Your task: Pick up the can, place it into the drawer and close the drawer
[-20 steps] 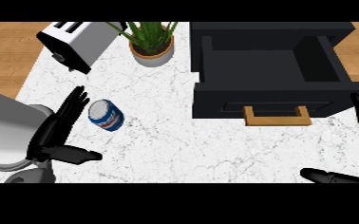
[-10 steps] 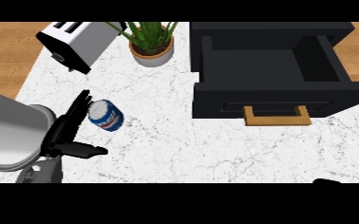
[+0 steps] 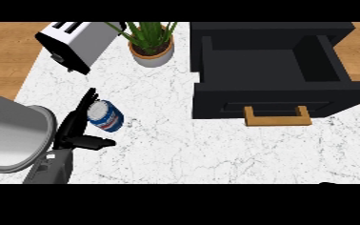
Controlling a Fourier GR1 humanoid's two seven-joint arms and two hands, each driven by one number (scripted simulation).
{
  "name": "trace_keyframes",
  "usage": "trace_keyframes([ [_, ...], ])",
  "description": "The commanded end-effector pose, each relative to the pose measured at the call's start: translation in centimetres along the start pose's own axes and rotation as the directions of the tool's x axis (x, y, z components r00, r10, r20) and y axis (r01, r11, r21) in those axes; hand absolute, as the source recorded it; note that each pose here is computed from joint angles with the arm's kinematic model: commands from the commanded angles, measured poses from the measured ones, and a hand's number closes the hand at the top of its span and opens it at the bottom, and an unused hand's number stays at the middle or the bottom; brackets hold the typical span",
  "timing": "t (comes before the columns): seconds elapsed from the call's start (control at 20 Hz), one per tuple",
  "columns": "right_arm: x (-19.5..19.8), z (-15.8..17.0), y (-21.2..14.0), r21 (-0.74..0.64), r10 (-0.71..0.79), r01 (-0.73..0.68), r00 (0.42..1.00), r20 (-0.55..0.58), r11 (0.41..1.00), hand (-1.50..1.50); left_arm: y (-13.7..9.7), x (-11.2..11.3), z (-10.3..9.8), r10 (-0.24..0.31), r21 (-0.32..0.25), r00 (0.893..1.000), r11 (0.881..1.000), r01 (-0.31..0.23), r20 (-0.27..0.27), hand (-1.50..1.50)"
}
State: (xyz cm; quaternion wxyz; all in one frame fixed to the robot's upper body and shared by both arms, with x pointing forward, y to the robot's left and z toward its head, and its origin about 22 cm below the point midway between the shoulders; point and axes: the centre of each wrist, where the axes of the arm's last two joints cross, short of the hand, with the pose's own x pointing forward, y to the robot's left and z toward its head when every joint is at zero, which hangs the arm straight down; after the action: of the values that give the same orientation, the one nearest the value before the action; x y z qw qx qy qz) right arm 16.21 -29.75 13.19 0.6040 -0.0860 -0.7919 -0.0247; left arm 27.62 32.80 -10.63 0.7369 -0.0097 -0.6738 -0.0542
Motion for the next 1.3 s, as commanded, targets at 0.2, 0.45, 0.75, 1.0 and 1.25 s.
trace_keyframes([
  [0.2,0.0,-0.9,0.4,0.002,-0.007,0.007,1.000,-0.019,1.000,-1.50,1.0,-0.6,-1.2,0.016,-0.025,1.000,1.000,-0.016,0.004,-1.50],
  [0.45,-0.7,-0.9,0.2,0.006,0.001,-0.001,1.000,0.003,1.000,-1.50,-1.0,-0.7,-2.4,-0.001,-0.038,1.000,0.999,0.002,0.023,-1.50],
  [0.75,0.5,-0.7,1.0,0.006,0.009,-0.009,1.000,0.019,1.000,-1.50,-1.1,0.0,-3.3,0.027,-0.164,1.000,0.986,-0.027,-0.001,-1.50],
  [1.0,-1.0,0.1,-0.5,-0.012,0.000,0.001,1.000,0.031,1.000,-1.50,-2.8,0.0,-4.0,0.092,-0.225,0.996,0.970,-0.087,0.010,1.50],
  [1.25,-0.1,-0.7,-0.3,-0.007,0.033,-0.033,0.999,0.037,0.999,-1.50,-2.5,0.3,-4.3,0.121,-0.255,0.992,0.961,-0.108,0.034,1.50],
])
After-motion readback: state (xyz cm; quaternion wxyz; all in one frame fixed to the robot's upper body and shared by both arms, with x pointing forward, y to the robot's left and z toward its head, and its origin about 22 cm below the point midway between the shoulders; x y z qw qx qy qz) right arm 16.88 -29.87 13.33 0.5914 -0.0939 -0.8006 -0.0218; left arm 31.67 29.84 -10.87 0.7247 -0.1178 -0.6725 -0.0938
